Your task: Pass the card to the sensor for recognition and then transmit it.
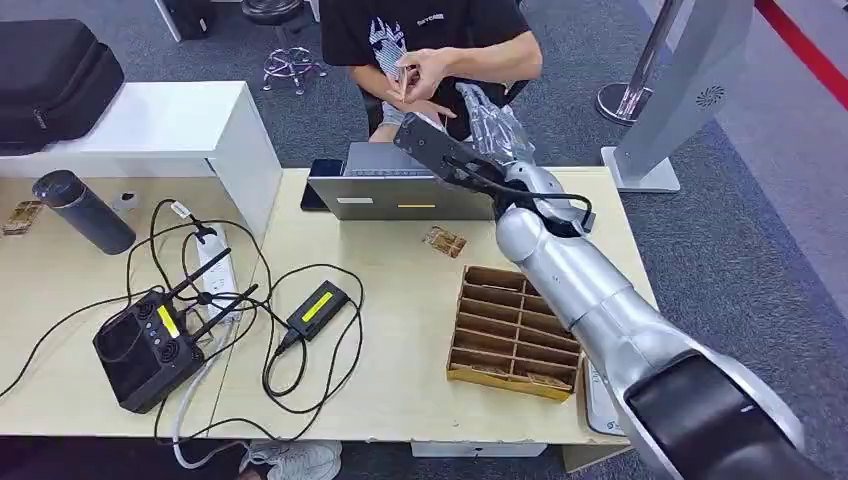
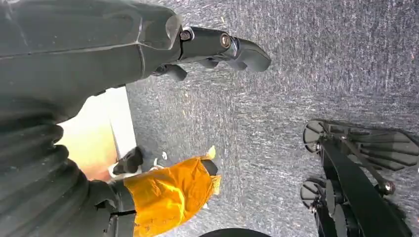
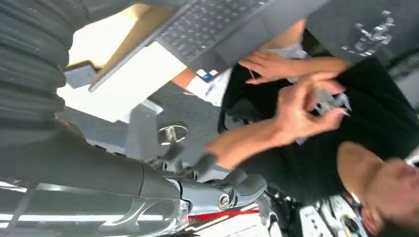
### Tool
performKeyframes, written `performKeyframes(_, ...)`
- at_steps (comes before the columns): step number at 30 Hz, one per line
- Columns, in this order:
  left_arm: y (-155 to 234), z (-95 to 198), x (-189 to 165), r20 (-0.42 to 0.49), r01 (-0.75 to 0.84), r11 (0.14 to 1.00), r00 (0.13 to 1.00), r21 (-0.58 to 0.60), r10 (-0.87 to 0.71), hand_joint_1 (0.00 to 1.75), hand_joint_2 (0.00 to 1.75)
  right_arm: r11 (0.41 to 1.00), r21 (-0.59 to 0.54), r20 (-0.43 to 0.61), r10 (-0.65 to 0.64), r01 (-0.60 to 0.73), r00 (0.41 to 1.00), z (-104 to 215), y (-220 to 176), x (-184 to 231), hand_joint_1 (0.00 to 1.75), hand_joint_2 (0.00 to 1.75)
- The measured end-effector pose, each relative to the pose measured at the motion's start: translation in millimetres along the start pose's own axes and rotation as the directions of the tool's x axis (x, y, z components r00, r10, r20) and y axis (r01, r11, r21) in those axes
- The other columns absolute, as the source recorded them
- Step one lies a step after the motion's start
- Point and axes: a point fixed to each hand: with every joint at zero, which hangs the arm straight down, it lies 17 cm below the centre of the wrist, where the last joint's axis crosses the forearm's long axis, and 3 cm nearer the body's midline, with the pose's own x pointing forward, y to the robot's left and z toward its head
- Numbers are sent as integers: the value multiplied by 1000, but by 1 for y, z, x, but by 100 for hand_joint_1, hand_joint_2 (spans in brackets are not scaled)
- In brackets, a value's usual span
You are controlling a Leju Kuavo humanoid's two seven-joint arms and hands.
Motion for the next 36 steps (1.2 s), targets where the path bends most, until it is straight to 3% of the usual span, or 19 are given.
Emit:
performKeyframes(5,-3,0,0,1,-37,999,999,7,37,0,175,984,-136,127,-97,114,987,13,-29,28,0,175)
performKeyframes(8,-9,0,-5,-5,-57,998,998,8,57,0,175,959,-169,255,-182,229,950,46,-36,48,0,175)
performKeyframes(10,-14,0,-7,-8,-74,997,997,4,74,0,175,925,-97,342,-316,367,885,84,-21,58,0,175)
performKeyframes(12,-20,0,-10,-12,-86,996,996,1,86,0,175,855,7,389,-480,518,787,134,4,59,0,175)
performKeyframes(15,-26,0,-12,-16,-94,996,995,-5,94,0,175,727,125,406,-659,676,634,202,29,56,0,175)
performKeyframes(18,-31,1,-13,-18,-107,994,994,-8,107,0,175,629,183,361,-758,755,544,252,46,43,0,175)
performKeyframes(22,-35,1,-14,-20,-120,993,993,-5,120,0,175,637,117,331,-748,762,575,298,50,16,0,175)
performKeyframes(25,-38,1,-14,-21,-125,992,992,-3,124,0,175,705,32,322,-678,708,660,320,44,-3,0,175)
performKeyframes(31,-41,1,-14,-21,-123,992,992,1,123,0,175,915,-125,311,-331,384,891,336,28,-23,0,175)
performKeyframes(36,-42,1,-13,-19,-101,995,995,0,101,0,175,970,-210,245,-67,121,967,347,26,-42,0,175)
